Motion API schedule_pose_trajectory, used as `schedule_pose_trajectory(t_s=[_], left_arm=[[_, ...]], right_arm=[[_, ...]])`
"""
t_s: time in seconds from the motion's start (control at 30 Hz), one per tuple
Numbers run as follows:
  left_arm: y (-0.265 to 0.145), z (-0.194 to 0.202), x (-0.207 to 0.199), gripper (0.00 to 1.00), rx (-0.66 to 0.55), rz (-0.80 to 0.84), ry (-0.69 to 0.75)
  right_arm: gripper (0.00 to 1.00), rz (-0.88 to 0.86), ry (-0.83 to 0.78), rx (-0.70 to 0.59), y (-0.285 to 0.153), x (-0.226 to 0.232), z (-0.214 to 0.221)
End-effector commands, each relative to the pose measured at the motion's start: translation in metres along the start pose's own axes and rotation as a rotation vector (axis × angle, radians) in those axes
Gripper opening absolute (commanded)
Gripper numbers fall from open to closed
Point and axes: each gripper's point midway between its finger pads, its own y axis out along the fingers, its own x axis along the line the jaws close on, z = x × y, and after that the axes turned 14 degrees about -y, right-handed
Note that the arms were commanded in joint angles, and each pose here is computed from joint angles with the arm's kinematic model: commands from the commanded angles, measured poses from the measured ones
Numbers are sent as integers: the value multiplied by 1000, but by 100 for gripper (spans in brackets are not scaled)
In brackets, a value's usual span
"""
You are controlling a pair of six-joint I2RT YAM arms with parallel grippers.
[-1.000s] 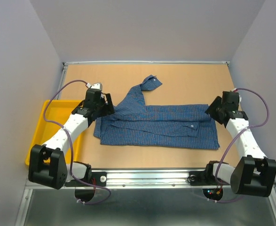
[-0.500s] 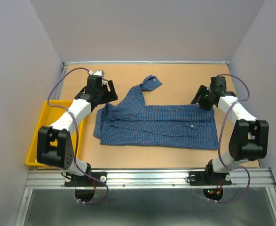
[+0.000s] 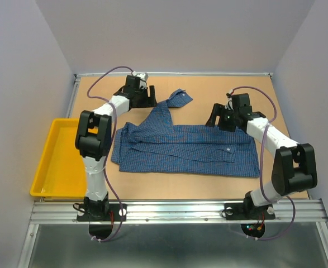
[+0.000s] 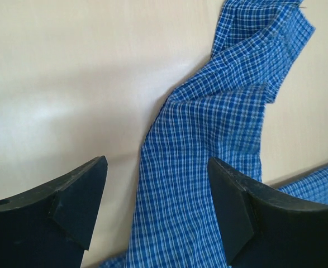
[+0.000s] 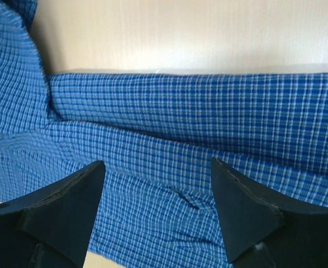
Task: Fold and stack the long sleeve shirts
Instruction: Fold the shirt
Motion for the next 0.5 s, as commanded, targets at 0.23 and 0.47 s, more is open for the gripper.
schedule_pose_trajectory(t_s=[0.23,0.47], left_arm=[[40,-8,-24,68,-5,58,137],[60,16,-22,59,50,46,147]], right_arm=[[81,-96,-102,-111,-29,30,-5],[81,-91,-105,-111,-30,29,-1]])
